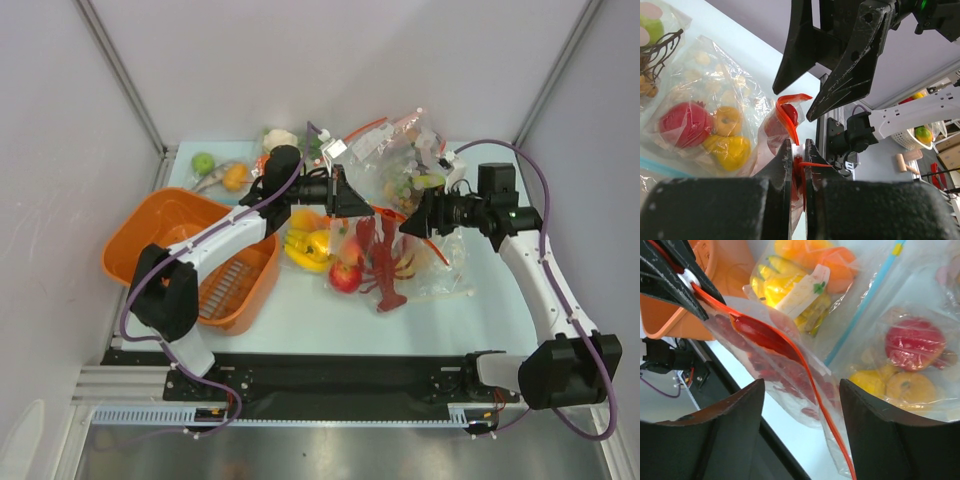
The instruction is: Open the zip-top bag and remove the fake food
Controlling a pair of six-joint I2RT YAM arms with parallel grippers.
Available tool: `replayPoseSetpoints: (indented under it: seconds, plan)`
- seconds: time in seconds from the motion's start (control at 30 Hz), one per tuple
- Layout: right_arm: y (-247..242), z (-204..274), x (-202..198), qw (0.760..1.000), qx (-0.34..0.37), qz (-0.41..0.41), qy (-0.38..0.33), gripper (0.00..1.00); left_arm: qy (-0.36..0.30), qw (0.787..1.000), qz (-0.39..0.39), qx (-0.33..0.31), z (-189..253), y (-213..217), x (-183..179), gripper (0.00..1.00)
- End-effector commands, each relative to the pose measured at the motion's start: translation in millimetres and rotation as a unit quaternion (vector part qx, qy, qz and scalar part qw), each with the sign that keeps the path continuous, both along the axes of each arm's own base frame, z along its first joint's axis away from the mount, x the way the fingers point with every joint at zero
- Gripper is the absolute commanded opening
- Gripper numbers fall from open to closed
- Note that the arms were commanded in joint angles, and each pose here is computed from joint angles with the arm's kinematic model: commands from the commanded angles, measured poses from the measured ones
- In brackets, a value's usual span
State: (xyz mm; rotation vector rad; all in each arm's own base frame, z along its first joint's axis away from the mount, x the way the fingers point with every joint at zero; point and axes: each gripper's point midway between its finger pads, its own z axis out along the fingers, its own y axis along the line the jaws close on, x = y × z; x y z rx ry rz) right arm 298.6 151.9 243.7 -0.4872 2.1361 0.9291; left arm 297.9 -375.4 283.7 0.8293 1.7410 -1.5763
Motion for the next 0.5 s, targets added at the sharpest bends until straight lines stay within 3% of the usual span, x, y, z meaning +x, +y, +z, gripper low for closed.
replayPoseSetpoints:
  seconds: [0.0, 0.07, 0.23, 0.33, 0.37, 0.47]
  plan:
    - [4.8, 7.3, -6.9, 0.999, 0.014, 0.020, -0.020, 0.66, -0.077, 0.996, -0.018, -0.040, 51.2, 2.9, -11.9, 0.00]
    - [4.7, 1.6, -7.5, 1.000, 0.013, 0.020, -0.014, 0.56, -0.081, 0.996, -0.018, -0.041, 53.5, 3.9, -12.3, 0.00]
    - [4.4, -6.2, -4.6, 1.000, 0.010, 0.022, -0.007, 0.43, -0.085, 0.995, -0.023, -0.043, 56.3, 4.6, -14.6, 0.00]
    - [4.8, -6.3, -3.2, 1.000, 0.011, 0.023, -0.003, 0.23, -0.087, 0.995, -0.023, -0.043, 57.7, 4.5, -15.4, 0.00]
    - [5.2, -3.2, -2.7, 1.000, 0.011, 0.023, -0.004, 0.00, -0.085, 0.995, -0.022, -0.041, 57.6, 5.1, -15.7, 0.00]
    - [4.5, 15.7, -3.3, 1.000, 0.008, 0.017, -0.014, 0.00, -0.098, 0.995, 0.009, -0.013, 57.5, 8.5, -6.6, 0.00]
